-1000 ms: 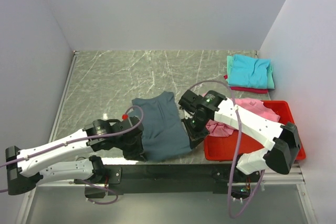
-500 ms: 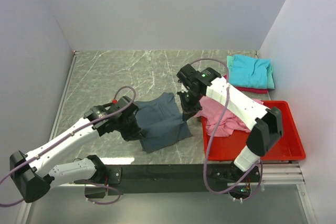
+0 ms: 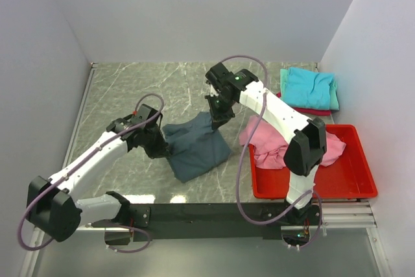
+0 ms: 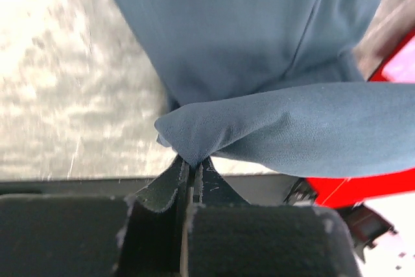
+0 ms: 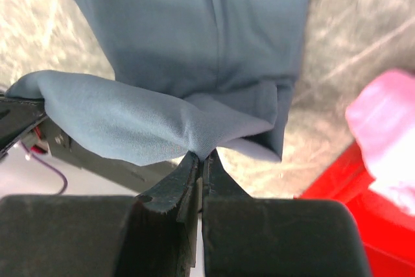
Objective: Fold and stack the t-shirts
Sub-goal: Fold the tshirt
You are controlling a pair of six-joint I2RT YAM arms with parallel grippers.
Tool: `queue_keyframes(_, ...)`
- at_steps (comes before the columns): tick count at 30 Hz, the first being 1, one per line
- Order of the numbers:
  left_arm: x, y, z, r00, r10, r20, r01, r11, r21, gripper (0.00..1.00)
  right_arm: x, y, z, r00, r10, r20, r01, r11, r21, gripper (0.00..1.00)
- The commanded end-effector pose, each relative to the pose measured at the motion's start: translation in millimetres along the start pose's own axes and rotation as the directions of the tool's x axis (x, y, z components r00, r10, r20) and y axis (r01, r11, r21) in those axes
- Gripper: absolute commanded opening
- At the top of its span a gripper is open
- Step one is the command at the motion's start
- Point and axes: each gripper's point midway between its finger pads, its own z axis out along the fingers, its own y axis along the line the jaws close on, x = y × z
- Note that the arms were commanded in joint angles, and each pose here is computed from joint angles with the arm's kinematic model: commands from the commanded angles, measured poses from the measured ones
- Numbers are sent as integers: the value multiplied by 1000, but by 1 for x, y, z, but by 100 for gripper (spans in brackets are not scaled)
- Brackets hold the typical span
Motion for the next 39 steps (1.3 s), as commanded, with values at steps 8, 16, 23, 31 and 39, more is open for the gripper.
queue_keyframes(8,-67,-28,17,994,27,103,-36,996,83,0,-61,-7,20,993,-22,114,20,1000,18,0)
queue_keyframes(16,-105,-26,28,987,39,153,-48,997,56,0,-90,-10,43,990,-24,141,22,1000,14,0)
queue_keyframes(23,-124,-25,42,987,70,147,-76,997,32,0,-98,-11,64,992,-20,126,20,1000,4,0)
queue_keyframes(31,-142,-24,68,984,99,146,-103,994,20,0,-108,-16,78,990,5,142,-7,1000,14,0)
queue_keyframes(39,-167,-32,85,978,133,160,-136,991,5,0,-118,-33,89,986,40,162,-48,998,45,0)
